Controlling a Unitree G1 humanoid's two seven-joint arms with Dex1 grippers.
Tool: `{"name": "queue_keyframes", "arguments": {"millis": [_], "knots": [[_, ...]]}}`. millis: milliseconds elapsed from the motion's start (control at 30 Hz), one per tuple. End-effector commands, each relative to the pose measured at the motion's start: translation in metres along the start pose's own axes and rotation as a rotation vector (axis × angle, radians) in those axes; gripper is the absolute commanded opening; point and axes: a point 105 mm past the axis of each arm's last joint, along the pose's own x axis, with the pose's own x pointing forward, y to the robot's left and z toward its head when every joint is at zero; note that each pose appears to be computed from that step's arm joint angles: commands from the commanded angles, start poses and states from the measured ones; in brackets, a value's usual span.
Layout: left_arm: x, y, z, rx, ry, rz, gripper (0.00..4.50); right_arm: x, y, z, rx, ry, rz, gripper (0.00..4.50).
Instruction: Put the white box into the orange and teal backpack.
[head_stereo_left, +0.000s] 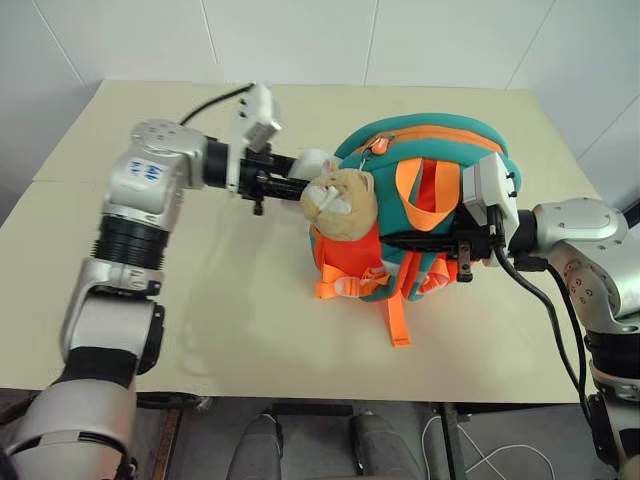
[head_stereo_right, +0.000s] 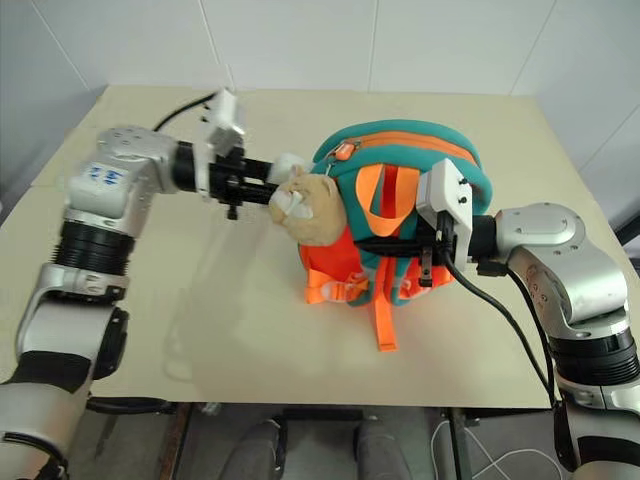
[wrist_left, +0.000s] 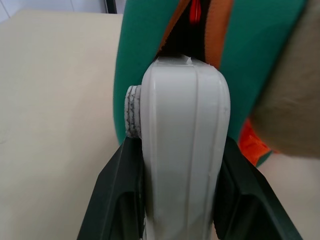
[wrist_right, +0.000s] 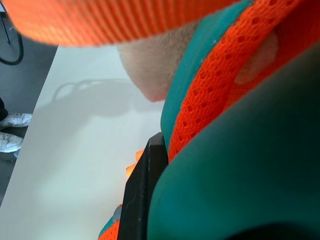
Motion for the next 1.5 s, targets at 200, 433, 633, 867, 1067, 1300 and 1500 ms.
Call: {"name": "queue_keyframes", "arguments": {"millis": [200,433,633,867,1067,1300,1500], "knots": [[0.040,0.006,-0.006,-0.044,0.012,0.043,1.26,0.005,0.002,0.011,-0.047,-0.025,0.014,0.00],[0.017,0.000,0.004,-0.015,0.019,0.037,2.83,0.004,0.004,0.010,-0.040,-0.029,0.002,0.00],[-0.037,-0.007,0.009,0.022,0.057,0.075,4.48,0.004,0.006,0.009,-0.035,-0.030,-0.003,0.00],[-0.090,-0.040,0.017,0.062,0.039,0.055,4.48,0.006,0.003,0.008,-0.034,-0.032,-0.002,0.00],[-0.080,-0.068,0.042,0.034,-0.118,0.017,4.48,0.007,0.001,0.007,-0.034,-0.030,0.000,0.00],[-0.040,-0.066,0.036,-0.026,-0.125,0.079,4.48,0.010,-0.001,0.008,-0.034,-0.032,0.000,0.00],[-0.027,-0.065,0.032,-0.088,-0.112,0.066,3.63,0.010,-0.001,0.008,-0.036,-0.032,-0.006,0.00]]}}
